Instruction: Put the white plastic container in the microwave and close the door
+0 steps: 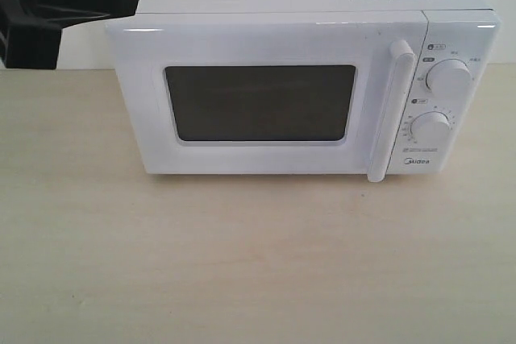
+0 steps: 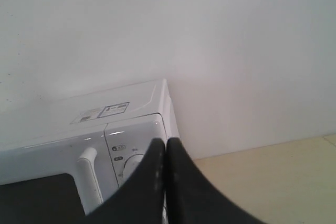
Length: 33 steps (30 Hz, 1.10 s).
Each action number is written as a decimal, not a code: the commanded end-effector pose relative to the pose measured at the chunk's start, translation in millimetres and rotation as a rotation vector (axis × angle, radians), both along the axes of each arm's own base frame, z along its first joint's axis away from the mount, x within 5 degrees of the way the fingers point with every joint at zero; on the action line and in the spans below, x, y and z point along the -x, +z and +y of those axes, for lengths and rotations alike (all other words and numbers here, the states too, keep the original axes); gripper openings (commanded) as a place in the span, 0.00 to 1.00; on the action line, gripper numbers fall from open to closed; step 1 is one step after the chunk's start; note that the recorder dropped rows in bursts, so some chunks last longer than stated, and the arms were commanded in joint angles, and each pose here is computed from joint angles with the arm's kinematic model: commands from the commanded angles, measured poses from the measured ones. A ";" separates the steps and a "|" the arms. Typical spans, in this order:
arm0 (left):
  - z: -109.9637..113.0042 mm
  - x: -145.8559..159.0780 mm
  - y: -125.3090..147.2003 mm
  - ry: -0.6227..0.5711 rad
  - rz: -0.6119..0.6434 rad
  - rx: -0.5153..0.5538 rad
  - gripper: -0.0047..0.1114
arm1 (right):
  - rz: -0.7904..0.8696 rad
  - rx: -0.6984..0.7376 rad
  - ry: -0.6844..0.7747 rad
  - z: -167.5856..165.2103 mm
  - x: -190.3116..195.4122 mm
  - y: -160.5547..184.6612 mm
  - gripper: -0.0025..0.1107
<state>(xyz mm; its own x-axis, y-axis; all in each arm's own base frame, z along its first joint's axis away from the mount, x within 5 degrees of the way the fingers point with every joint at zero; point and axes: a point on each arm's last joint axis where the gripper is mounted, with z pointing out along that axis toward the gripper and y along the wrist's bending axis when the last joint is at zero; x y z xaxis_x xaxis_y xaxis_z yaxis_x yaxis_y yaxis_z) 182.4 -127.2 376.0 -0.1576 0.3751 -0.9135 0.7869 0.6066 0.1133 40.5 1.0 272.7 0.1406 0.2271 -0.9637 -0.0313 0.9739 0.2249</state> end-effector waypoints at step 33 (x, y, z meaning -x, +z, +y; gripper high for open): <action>-0.7 2.1 1.8 -0.003 0.009 0.019 0.08 | 0.415 0.130 -0.036 -4.0 -12.6 -91.5 0.02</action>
